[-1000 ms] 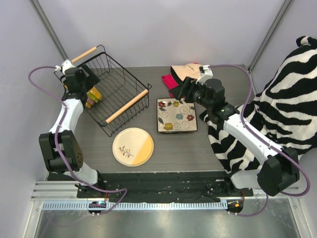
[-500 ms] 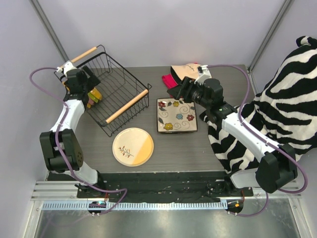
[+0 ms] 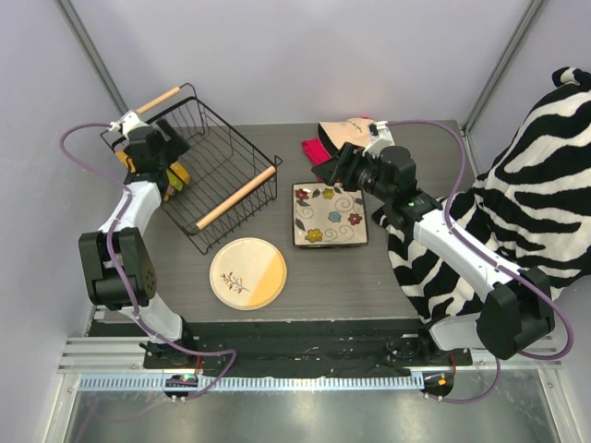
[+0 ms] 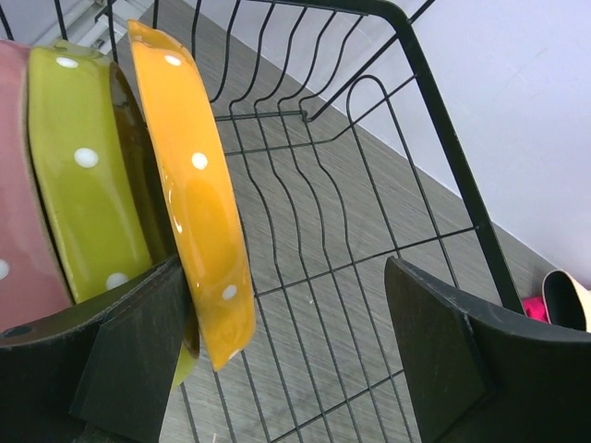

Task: Unload the plates from the dish rack
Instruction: Unload the plate from the dish rack.

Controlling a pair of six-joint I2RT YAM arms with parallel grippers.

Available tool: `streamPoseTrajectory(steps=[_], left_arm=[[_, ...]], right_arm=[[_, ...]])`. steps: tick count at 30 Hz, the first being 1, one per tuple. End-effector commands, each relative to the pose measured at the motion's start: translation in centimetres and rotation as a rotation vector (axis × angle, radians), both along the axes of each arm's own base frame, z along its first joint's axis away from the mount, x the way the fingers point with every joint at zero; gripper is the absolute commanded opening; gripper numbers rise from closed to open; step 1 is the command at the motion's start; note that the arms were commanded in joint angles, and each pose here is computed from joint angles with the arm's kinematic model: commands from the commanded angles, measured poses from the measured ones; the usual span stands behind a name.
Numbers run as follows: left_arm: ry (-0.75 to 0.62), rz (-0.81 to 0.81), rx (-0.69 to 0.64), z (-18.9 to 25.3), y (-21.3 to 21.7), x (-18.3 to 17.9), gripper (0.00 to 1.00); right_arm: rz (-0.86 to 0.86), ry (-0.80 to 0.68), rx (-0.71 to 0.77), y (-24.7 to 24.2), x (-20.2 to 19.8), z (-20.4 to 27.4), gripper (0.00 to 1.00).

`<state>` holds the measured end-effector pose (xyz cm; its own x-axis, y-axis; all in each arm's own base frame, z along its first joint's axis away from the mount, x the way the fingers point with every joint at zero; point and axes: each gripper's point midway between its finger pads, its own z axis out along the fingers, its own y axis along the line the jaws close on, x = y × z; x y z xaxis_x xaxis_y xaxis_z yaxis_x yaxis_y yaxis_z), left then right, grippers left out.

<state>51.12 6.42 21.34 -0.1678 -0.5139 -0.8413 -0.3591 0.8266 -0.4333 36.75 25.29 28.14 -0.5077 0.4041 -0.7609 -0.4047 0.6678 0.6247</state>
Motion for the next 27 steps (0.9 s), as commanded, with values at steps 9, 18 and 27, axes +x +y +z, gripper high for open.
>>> streamPoseTrajectory(steps=[9,18,27], left_arm=[[0.045,0.09,-0.017,-3.4,2.3,1.6,0.79],[0.085,0.144,0.007,-4.6,3.5,1.7,0.54],[0.025,0.088,0.005,-2.7,2.7,2.1,0.18]], right_arm=[[0.0,-0.062,0.015,0.0,0.6,1.4,0.76],[0.0,-0.055,0.006,0.1,0.9,1.1,0.76],[0.002,-0.053,-0.001,0.1,0.9,0.9,0.76]])
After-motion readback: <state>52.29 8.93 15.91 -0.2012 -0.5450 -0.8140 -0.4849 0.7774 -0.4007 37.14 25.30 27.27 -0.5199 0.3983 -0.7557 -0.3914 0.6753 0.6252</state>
